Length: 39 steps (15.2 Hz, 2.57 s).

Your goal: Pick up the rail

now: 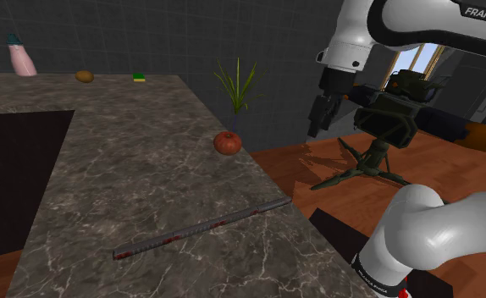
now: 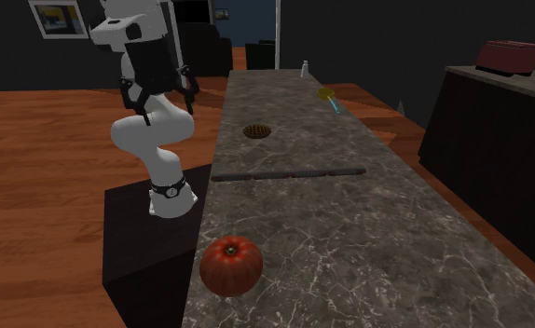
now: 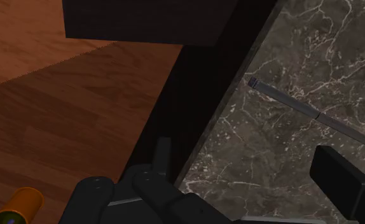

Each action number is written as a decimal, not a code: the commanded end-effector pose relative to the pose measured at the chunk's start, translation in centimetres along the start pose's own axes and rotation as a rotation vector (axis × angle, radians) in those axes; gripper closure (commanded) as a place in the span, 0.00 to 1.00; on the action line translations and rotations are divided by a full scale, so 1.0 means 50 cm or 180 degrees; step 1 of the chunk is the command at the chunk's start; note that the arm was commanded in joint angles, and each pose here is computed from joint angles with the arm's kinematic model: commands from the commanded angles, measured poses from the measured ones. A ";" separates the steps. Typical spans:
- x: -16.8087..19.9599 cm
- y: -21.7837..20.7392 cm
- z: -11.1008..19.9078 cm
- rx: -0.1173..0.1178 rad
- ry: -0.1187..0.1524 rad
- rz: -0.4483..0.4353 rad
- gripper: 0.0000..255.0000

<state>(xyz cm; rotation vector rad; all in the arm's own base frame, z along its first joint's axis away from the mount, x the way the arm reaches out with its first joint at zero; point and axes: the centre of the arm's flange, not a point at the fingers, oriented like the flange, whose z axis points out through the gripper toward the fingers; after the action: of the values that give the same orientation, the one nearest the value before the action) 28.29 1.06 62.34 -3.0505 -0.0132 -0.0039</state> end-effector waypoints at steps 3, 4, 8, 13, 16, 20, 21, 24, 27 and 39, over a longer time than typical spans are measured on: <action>0.039 -0.033 0.020 -0.0013 -0.0018 -0.0229 0.00; 0.058 -0.050 0.030 -0.0019 -0.0026 -0.0344 0.00; 0.126 -0.126 0.071 -0.0045 -0.0062 -0.0803 0.00; 0.193 -0.232 0.124 -0.0078 -0.0105 -0.1377 0.00; 0.224 -0.301 0.157 -0.0097 -0.0132 -0.1721 0.00; 0.252 -0.397 0.202 -0.0123 -0.0167 -0.2180 0.00; 0.257 -0.421 0.213 -0.0130 -0.0176 -0.2295 0.00; 0.267 -0.495 0.247 -0.0149 -0.0202 -0.2639 0.00; 0.267 -0.569 0.282 -0.0169 -0.0229 -0.2983 0.00; 0.244 -0.712 0.407 -0.0208 -0.0282 -0.3678 0.00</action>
<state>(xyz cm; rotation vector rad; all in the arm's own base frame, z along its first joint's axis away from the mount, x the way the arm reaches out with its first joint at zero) 40.29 38.42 45.88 -2.6117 -1.7225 0.0498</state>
